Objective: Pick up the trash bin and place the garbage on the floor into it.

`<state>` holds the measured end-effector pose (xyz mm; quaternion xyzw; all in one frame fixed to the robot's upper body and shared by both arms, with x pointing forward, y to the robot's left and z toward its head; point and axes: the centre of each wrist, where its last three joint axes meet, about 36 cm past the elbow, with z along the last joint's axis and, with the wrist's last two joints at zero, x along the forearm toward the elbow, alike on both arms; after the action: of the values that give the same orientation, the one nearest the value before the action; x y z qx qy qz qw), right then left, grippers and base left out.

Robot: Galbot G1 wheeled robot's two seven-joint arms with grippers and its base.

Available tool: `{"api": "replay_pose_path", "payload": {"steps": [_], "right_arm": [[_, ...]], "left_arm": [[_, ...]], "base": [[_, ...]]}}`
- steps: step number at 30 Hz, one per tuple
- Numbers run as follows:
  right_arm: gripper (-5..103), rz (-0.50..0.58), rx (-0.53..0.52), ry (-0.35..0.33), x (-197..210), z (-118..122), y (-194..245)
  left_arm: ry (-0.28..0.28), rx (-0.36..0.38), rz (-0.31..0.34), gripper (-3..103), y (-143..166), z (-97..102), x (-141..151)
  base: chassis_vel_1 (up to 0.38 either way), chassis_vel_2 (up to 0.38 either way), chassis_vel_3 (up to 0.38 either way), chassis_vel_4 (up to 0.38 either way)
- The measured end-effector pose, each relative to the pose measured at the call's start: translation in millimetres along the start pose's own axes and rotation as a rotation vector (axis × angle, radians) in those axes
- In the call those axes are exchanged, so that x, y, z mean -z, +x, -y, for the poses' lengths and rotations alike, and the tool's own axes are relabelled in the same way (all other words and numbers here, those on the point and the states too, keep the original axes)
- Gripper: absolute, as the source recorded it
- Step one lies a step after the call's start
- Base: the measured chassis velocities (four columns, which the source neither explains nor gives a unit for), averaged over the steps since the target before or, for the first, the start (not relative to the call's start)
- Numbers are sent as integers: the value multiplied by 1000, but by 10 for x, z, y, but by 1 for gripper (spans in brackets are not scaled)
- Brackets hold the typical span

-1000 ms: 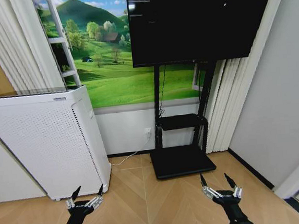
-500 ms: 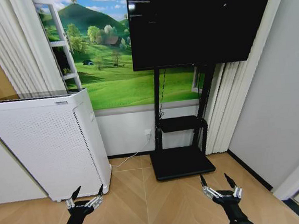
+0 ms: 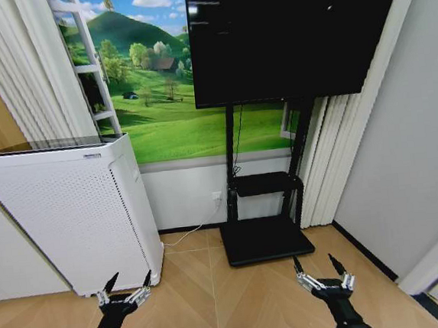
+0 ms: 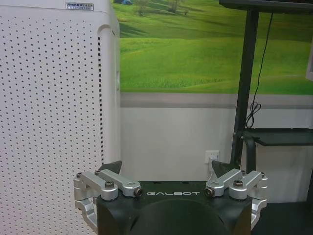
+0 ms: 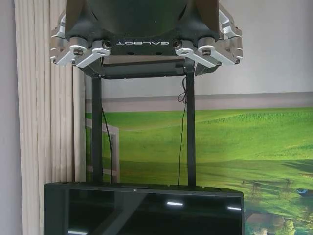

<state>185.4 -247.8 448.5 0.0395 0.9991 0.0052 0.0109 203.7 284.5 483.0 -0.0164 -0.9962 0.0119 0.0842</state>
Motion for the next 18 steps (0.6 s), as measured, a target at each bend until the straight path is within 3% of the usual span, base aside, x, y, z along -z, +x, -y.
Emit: {"api": "replay_pose_path", "payload": {"steps": [18], "right_arm": [[100,0,0,0,0,0,0]], "left_arm": [[0,0,0,100,0,0,0]], "base": [[0,0,0,0]]}}
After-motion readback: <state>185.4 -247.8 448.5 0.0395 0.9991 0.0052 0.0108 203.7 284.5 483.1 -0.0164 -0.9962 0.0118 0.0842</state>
